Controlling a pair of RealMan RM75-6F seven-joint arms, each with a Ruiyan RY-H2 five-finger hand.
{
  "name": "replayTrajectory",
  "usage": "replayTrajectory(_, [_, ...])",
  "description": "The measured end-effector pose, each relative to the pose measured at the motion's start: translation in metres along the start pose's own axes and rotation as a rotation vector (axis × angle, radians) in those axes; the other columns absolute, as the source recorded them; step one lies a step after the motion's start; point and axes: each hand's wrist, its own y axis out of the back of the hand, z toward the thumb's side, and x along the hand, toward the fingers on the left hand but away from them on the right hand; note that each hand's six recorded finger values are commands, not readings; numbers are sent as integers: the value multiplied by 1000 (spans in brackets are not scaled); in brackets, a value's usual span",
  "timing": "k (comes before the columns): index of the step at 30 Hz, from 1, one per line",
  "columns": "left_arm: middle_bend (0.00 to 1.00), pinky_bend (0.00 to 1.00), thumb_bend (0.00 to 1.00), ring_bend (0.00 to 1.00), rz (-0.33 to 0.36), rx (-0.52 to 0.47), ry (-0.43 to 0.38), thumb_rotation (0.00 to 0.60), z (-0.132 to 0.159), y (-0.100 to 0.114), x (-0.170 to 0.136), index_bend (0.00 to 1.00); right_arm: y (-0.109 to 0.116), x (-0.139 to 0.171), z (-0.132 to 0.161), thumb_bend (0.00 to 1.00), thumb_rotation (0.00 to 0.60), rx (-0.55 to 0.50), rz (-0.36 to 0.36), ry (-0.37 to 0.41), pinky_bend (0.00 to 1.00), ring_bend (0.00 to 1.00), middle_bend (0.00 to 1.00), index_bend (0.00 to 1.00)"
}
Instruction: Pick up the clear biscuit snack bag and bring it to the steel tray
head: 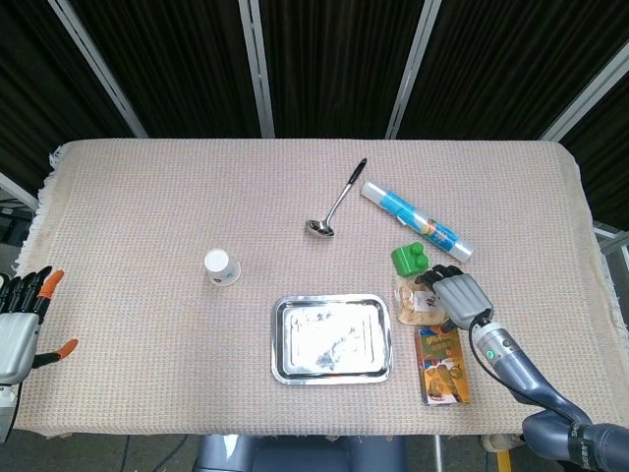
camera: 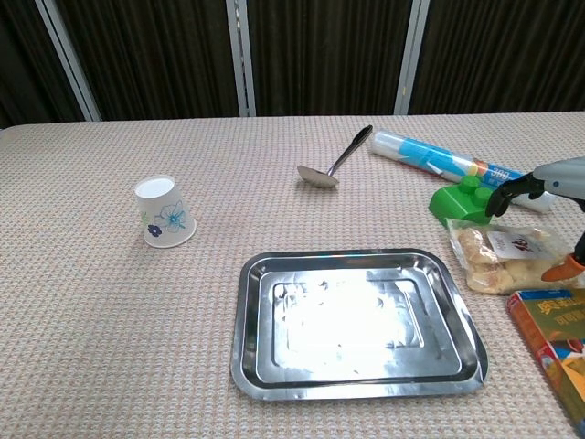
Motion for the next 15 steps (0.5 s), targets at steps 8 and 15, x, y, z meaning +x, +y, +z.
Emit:
replayTrajectory(8, [0,0,48,0,-2,0,0,600,0,-1,0,14,-4,-5,-1,44,600,-12,11,-5,231,161,246,230])
replayTrajectory(15, [0,0,48,0,-9,1,12,600,-3,-2,-2,14,-9,-17,-3,45,600,-13,30,-14,248,168,252,231])
